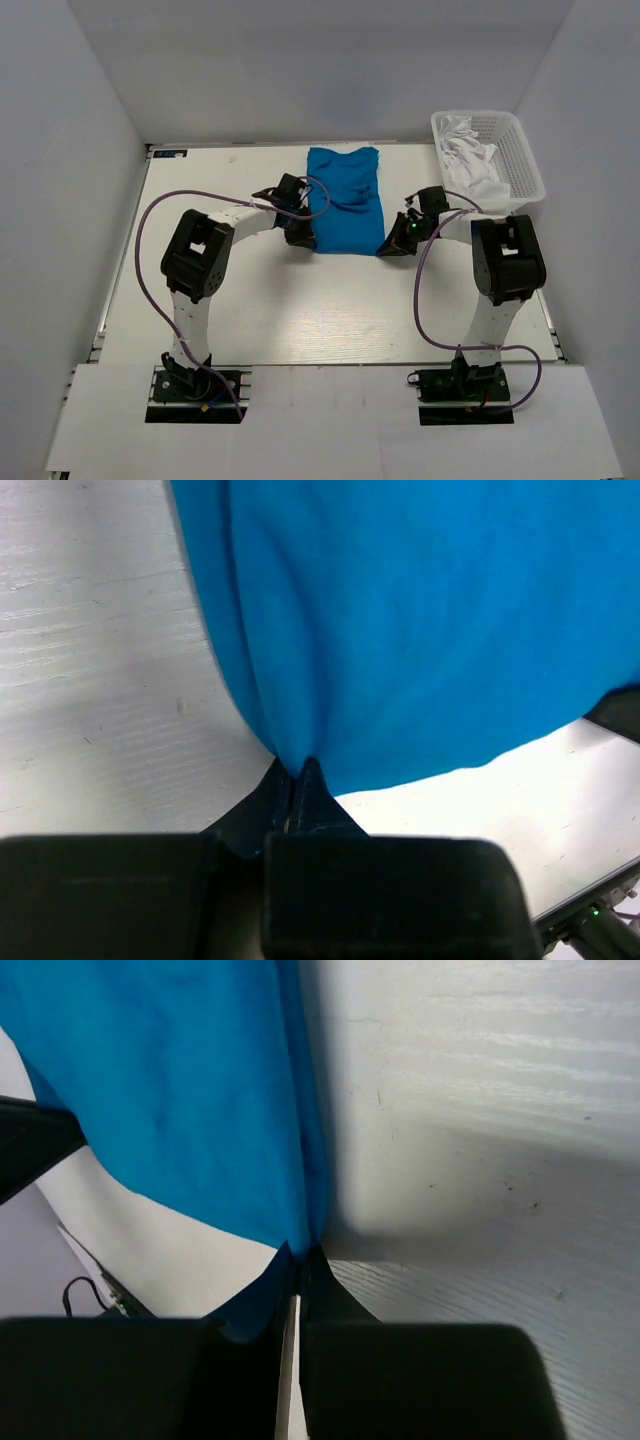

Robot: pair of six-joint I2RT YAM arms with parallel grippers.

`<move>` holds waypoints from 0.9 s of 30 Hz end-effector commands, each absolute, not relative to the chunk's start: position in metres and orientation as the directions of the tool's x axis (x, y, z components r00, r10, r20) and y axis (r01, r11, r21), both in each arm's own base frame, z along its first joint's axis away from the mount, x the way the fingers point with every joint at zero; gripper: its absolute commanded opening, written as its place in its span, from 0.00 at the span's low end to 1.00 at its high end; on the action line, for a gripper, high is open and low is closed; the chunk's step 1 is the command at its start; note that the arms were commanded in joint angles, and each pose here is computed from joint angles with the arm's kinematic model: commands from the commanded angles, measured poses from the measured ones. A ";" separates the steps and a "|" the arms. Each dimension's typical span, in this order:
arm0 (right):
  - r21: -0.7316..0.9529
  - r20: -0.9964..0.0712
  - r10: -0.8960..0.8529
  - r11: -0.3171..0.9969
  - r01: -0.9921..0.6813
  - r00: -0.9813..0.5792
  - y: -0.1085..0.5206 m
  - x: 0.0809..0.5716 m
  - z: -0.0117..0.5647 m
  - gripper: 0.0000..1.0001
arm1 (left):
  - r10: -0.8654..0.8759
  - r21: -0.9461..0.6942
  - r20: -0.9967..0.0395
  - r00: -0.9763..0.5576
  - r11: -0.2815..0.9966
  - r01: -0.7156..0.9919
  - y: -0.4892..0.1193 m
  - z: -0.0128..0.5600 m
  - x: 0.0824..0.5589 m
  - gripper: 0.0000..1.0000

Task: Fold and stack the t-shirts
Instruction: Grab one side of the 2/3 rectangular tshirt with both arms, then fold the long partially folded tshirt into a neat square

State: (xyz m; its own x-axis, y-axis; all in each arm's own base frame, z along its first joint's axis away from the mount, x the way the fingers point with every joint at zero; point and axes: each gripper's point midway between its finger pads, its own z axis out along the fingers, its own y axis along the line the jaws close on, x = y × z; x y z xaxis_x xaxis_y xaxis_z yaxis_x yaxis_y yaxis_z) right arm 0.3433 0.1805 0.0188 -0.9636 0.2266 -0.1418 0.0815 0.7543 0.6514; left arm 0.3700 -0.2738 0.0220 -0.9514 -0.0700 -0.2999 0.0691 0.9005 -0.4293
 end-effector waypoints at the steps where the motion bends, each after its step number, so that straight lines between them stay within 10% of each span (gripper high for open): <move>1: 0.654 -0.215 0.218 0.756 0.026 -0.952 0.180 0.346 0.024 0.00 | -0.058 -0.396 -0.287 -0.956 0.916 0.063 -0.268 0.023 0.361 0.00; 16: 0.585 -0.457 0.136 0.791 -0.181 -0.879 0.154 0.255 0.141 0.00 | 0.068 -0.540 -0.305 -0.950 0.809 0.231 -0.268 0.144 0.262 0.00; 27: 0.568 -0.580 0.247 0.806 -0.168 -0.776 0.151 0.321 0.218 0.00 | -0.047 -0.483 -0.422 -0.906 0.857 0.181 -0.269 0.201 0.327 0.00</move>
